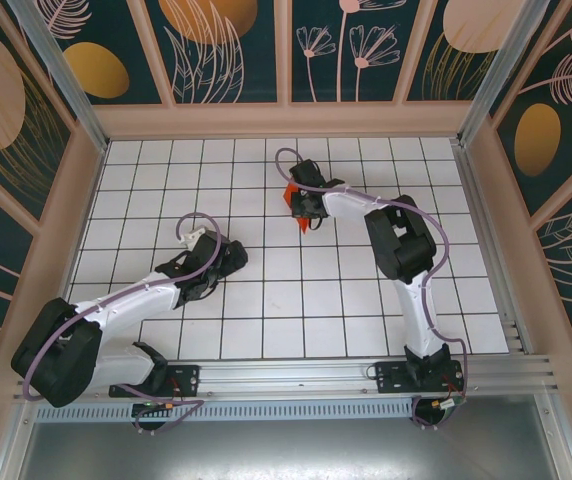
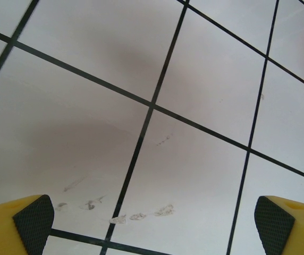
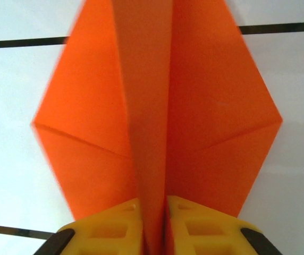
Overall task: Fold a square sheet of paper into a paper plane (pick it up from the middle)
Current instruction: Move the paper plane to the top-center of the table, then reset both arms
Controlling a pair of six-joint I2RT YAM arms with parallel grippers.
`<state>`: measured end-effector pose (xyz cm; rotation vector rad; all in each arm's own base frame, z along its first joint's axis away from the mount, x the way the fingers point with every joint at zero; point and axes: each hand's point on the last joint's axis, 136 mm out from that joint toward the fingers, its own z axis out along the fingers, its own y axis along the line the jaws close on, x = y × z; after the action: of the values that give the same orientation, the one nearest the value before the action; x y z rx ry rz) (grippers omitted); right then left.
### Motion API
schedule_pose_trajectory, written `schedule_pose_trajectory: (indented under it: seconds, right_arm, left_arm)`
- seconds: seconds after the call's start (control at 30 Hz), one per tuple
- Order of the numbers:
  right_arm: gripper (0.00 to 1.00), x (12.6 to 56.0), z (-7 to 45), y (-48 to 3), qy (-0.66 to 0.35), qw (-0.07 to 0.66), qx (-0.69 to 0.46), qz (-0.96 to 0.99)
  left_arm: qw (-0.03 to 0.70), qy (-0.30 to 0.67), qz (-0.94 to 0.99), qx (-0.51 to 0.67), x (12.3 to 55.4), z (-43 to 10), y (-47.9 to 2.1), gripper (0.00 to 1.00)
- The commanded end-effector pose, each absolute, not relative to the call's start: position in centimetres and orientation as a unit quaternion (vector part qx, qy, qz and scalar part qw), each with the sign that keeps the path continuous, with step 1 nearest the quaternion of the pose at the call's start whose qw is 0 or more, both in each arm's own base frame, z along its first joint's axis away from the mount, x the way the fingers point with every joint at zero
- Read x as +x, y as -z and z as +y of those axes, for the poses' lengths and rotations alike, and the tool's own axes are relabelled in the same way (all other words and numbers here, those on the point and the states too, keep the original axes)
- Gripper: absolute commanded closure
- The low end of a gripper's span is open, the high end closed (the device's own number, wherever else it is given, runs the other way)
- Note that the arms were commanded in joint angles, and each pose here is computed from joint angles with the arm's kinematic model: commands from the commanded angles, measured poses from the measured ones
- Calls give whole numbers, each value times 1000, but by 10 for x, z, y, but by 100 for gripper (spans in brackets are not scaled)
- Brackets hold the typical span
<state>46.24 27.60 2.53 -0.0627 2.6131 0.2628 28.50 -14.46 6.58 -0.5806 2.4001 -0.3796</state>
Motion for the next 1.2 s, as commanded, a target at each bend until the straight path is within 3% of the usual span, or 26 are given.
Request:
schedule_pose_trajectory:
  seconds: [0.0,0.2,0.33,0.5,0.6,0.67,0.7,0.93,1.17]
  right_arm:
    - [78,465,276,-55,-101,259,-20,960]
    - [68,464,267,-125,-116,314,-3,942]
    - [56,459,250,-172,-117,360,12,925]
    - [34,443,200,-229,-70,462,44,883]
    - [20,432,144,-253,-31,522,81,849]
    - [3,421,110,-258,-5,547,110,830]
    - [1,415,91,-260,10,560,129,818]
    - [1,369,-22,-209,78,597,220,768]
    - [1,340,-68,-157,105,606,250,748]
  left_arm:
    - [337,120,908,-218,291,-134,-81,1]
    - [383,85,895,-212,312,-120,-120,1]
    - [428,51,877,-213,328,-104,-158,1]
    - [496,-6,844,-204,342,-76,-197,1]
    - [541,-60,811,-213,341,-52,-213,1]
    - [568,-96,788,-217,338,-36,-219,1]
    - [580,-115,776,-219,336,-28,-220,1]
    - [607,-161,738,-249,320,24,-190,2]
    - [610,-159,736,-245,326,48,-170,1]
